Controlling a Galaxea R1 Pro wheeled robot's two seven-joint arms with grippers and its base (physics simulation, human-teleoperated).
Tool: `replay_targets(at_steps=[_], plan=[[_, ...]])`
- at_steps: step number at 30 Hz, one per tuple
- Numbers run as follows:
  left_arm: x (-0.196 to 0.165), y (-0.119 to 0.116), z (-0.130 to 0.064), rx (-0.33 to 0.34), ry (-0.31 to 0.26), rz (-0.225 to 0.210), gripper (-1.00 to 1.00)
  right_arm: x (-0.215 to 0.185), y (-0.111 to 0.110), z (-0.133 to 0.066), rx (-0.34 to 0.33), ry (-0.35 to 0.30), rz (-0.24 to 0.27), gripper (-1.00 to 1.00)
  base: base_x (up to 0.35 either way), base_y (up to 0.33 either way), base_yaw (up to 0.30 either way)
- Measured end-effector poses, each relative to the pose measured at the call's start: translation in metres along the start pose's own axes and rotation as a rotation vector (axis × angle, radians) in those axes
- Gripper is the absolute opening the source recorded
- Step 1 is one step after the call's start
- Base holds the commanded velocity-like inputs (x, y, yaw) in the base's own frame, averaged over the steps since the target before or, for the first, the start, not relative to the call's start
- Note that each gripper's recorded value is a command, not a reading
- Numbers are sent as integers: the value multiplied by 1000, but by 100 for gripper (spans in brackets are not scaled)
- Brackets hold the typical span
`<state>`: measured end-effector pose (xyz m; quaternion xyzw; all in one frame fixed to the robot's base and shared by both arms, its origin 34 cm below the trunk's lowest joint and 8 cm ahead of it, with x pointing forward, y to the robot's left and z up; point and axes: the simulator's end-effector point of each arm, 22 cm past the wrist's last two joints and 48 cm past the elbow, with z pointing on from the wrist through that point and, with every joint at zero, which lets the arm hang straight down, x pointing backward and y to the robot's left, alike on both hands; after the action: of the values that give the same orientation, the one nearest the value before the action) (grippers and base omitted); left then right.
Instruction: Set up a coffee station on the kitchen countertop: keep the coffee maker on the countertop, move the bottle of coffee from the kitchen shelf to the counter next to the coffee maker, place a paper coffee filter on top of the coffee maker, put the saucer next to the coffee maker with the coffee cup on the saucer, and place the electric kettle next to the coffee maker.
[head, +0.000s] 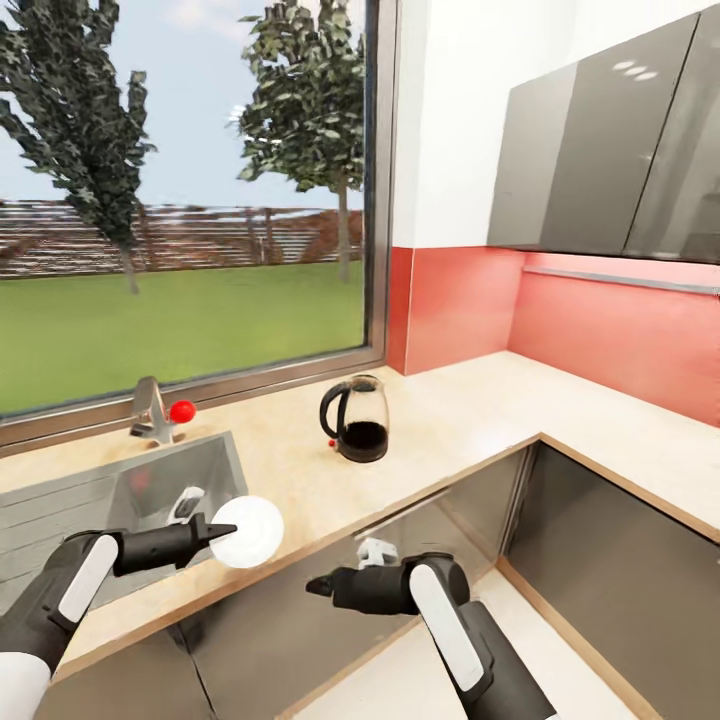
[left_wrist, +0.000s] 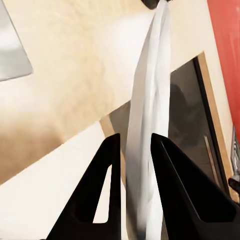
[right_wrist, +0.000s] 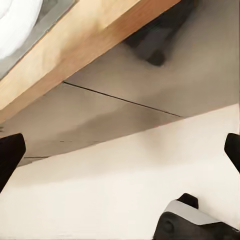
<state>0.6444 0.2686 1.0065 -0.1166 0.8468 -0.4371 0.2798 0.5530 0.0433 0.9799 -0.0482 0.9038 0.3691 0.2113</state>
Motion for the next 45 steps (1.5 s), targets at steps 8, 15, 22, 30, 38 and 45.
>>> replay_targets(at_steps=[8,15,22,30,38,45], plan=[[1,-1,-1,6,0,-1,-100,78,-37,23,55,142,90,100,-203,-59,0],[1,-1,-1,8,0,-2,-100,162,-197,18,388,229,120,100,-12,-3,0],[0,-14,-3,66,-2,-3,-100,200,-310,-7,641,98,0,100,0,0,0],[-4,-35,-10,168,-10,0,-100,205,-362,-43,735,36,-43,100,0,0,0],[-11,-52,-12,193,-24,42,-100,222,-372,-50,760,56,-38,100,0,0,107],[-11,-57,-11,202,-25,49,-100,226,-375,-52,767,55,-40,100,0,0,268]])
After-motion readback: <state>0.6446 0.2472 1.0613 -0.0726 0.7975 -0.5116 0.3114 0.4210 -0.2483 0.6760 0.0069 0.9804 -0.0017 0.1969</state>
